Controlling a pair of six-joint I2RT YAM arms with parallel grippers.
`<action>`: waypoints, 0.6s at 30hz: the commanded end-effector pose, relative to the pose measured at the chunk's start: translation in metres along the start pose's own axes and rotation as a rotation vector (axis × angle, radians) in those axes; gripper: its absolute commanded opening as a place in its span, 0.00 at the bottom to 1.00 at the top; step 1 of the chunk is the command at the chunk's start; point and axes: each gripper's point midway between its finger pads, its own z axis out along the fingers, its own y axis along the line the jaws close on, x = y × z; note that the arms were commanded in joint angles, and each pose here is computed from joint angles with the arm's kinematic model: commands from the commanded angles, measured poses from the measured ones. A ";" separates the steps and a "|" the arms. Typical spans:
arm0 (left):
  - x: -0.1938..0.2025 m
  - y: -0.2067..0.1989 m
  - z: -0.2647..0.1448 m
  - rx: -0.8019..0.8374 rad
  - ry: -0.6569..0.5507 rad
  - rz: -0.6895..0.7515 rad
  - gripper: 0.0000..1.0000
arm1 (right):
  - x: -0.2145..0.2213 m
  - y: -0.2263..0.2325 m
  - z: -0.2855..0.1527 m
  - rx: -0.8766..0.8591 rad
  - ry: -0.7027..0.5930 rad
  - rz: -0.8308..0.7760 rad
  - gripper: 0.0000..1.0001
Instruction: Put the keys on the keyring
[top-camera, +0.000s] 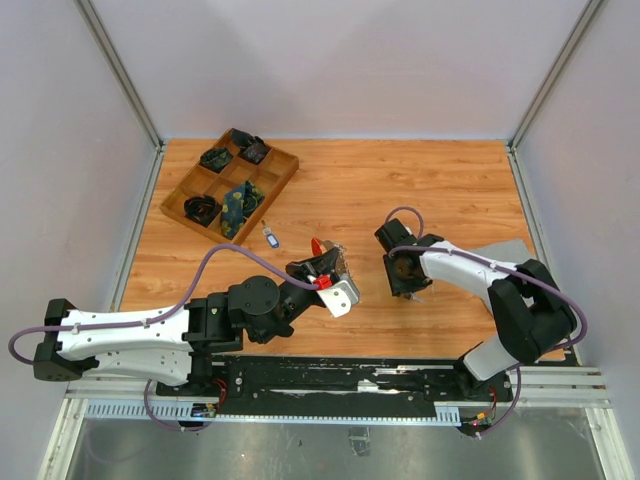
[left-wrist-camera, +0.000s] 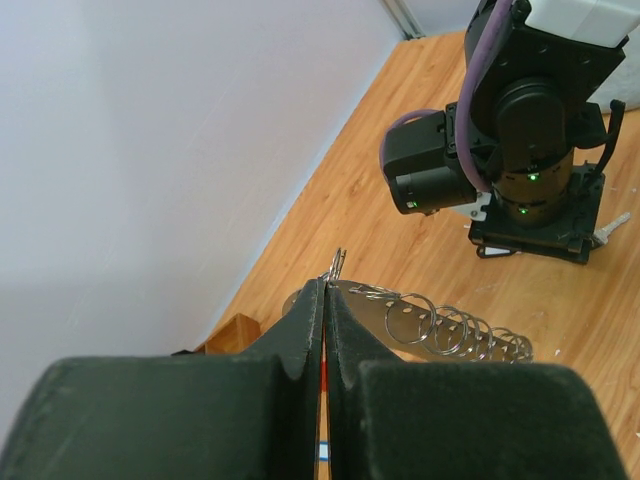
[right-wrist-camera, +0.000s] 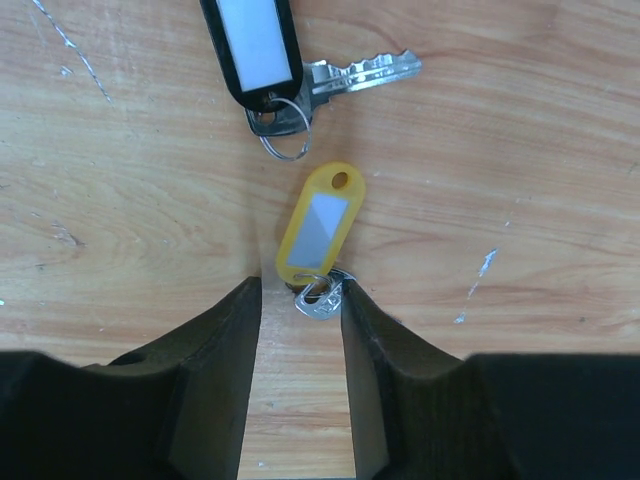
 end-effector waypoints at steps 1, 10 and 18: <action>-0.010 0.011 0.000 -0.033 -0.036 -0.048 0.01 | -0.004 0.000 0.005 -0.033 0.002 -0.008 0.37; -0.010 0.010 0.000 -0.034 -0.034 -0.046 0.01 | 0.001 0.000 0.011 -0.098 0.016 0.013 0.27; -0.009 0.009 0.001 -0.033 -0.030 -0.041 0.00 | -0.013 0.014 -0.010 -0.261 -0.064 0.070 0.22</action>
